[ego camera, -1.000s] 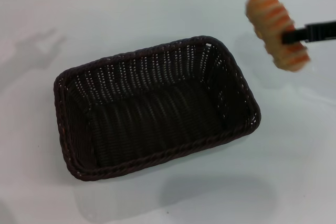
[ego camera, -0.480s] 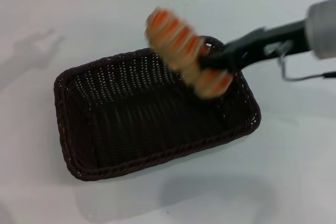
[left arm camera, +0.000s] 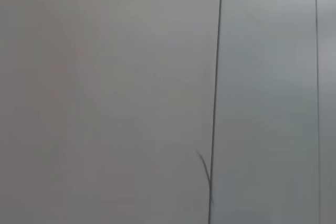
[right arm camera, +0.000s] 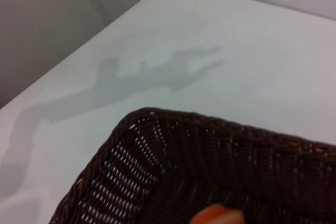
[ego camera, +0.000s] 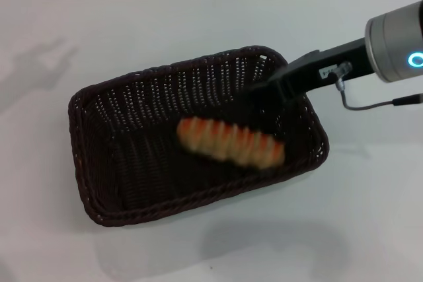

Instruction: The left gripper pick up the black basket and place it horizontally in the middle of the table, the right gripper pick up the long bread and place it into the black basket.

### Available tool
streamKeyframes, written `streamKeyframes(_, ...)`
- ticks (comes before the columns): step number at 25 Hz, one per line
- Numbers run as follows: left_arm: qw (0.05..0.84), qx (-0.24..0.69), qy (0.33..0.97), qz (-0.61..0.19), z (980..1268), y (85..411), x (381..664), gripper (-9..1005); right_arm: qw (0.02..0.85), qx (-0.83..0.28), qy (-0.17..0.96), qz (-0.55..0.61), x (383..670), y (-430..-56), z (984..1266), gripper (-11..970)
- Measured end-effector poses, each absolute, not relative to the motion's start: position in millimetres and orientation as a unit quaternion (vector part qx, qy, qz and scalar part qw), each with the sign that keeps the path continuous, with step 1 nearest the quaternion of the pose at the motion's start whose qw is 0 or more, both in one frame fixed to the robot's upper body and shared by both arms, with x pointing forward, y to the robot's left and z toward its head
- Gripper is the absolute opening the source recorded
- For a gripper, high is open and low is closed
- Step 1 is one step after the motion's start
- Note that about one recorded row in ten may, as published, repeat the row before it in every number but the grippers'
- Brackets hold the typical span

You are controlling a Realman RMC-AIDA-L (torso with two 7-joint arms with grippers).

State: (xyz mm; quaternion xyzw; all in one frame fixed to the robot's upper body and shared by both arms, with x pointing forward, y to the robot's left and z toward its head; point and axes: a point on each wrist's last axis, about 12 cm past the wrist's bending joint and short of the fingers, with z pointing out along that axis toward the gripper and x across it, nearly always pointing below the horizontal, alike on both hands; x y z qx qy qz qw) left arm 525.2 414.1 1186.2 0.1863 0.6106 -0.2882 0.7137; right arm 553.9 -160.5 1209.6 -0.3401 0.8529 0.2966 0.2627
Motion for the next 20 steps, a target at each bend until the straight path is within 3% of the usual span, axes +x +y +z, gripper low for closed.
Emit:
streamKeyframes(5, 0.718, 0.177, 0.608, -0.288, 1184.0, 415.9, 521.3, 361, 0.292, -0.308, 0.859, 0.286, 560.5, -175.7, 1212.3, 376)
streamKeyframes(12, 0.733, 0.144, 0.605, -0.276, 1169.8, 418.8, 510.9, 358, 0.458, -0.223, 0.836, 0.205, 569.1, -226.9, 1204.1, 376)
streamKeyframes(16, 0.732, 0.135, 0.609, -0.274, 1162.7, 416.8, 507.0, 358, 0.564, -0.161, 0.793, 0.162, 565.6, -265.7, 1181.3, 376)
streamKeyframes(20, 0.728, 0.116, 0.617, -0.277, 1151.7, 415.8, 502.0, 358, 0.604, -0.12, 0.778, 0.122, 563.1, -282.8, 1154.9, 376)
